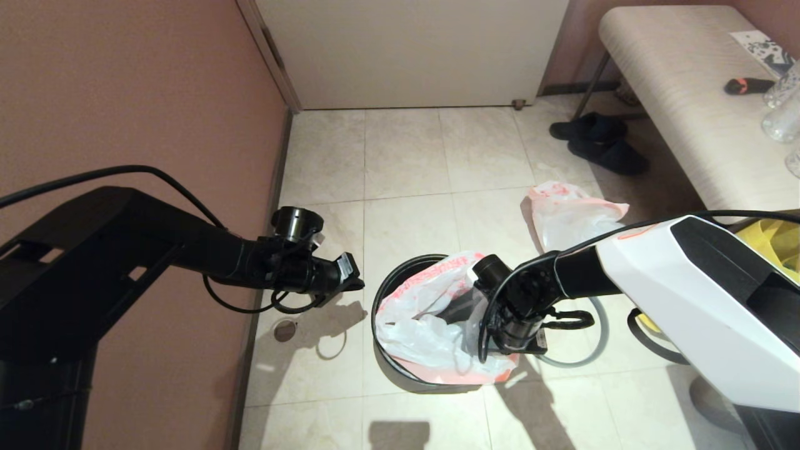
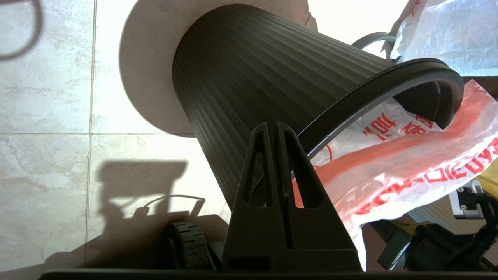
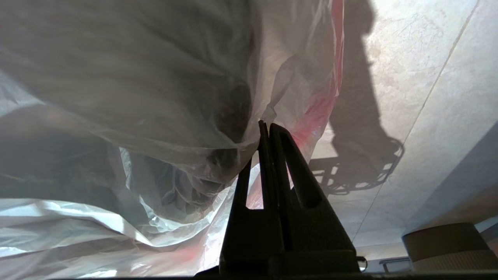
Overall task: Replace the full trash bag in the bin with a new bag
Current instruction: Put the new garbage bag on the trash can
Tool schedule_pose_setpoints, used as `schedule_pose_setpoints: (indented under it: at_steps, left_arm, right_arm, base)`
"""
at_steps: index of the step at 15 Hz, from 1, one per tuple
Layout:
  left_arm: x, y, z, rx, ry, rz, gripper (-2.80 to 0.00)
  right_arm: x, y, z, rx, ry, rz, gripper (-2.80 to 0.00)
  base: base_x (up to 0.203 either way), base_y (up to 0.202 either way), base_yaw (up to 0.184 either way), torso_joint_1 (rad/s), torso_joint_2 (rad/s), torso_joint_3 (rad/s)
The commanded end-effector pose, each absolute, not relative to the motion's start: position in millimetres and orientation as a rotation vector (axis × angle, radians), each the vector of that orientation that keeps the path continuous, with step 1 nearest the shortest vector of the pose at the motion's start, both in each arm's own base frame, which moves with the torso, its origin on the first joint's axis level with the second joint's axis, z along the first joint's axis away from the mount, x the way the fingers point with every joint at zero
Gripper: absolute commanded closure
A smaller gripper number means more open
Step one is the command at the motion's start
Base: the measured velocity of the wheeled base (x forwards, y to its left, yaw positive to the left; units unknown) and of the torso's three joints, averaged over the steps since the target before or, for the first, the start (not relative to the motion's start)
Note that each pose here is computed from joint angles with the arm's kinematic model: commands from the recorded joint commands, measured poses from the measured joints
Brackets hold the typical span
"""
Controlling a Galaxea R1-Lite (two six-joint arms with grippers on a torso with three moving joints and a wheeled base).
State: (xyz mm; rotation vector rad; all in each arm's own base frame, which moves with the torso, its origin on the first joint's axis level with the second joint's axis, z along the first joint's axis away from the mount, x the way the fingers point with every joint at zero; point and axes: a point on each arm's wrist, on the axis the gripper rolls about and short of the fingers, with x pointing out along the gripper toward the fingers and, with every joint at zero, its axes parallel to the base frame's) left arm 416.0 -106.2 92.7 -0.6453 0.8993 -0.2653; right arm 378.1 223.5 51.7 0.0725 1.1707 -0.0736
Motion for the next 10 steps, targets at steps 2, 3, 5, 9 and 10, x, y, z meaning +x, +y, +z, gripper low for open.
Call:
schedule_pose_setpoints:
  at_steps: [2, 3, 5, 9, 10]
  left_arm:
    - [416.3, -106.3, 91.7, -0.649, 0.902, -0.265, 0.00]
    - [416.3, -106.3, 91.7, -0.649, 0.902, -0.265, 0.00]
    - [416.3, -106.3, 91.7, -0.649, 0.902, -0.265, 0.00]
    - [416.8, -107.5, 89.3, -0.645, 0.904, -0.256, 0.00]
    - [418.1, -108.0, 88.7, -0.640, 0.899, -0.245, 0.00]
  right_arm:
    - [367.6, 228.1, 70.0, 0.078, 1.158, -0.050, 0.00]
    - [360.1, 229.3, 82.7, 0.085, 1.157, -0.043, 0.00]
    - [344.0, 227.9, 104.2, 0.085, 1.173, -0.043, 0.00]
    - [306.4, 237.3, 129.9, 0.052, 1.172, 0.019, 0.00]
    - [297.3, 247.6, 130.4, 0.028, 1.171, 0.052, 0.00]
  base:
    - [0.000, 0.000, 0.000, 0.000, 0.00, 0.000]
    - [0.000, 0.000, 0.000, 0.000, 0.00, 0.000]
    - [0.000, 0.000, 0.000, 0.000, 0.00, 0.000]
    - [0.000, 0.000, 0.000, 0.000, 0.00, 0.000]
    - [0.000, 0.000, 0.000, 0.000, 0.00, 0.000]
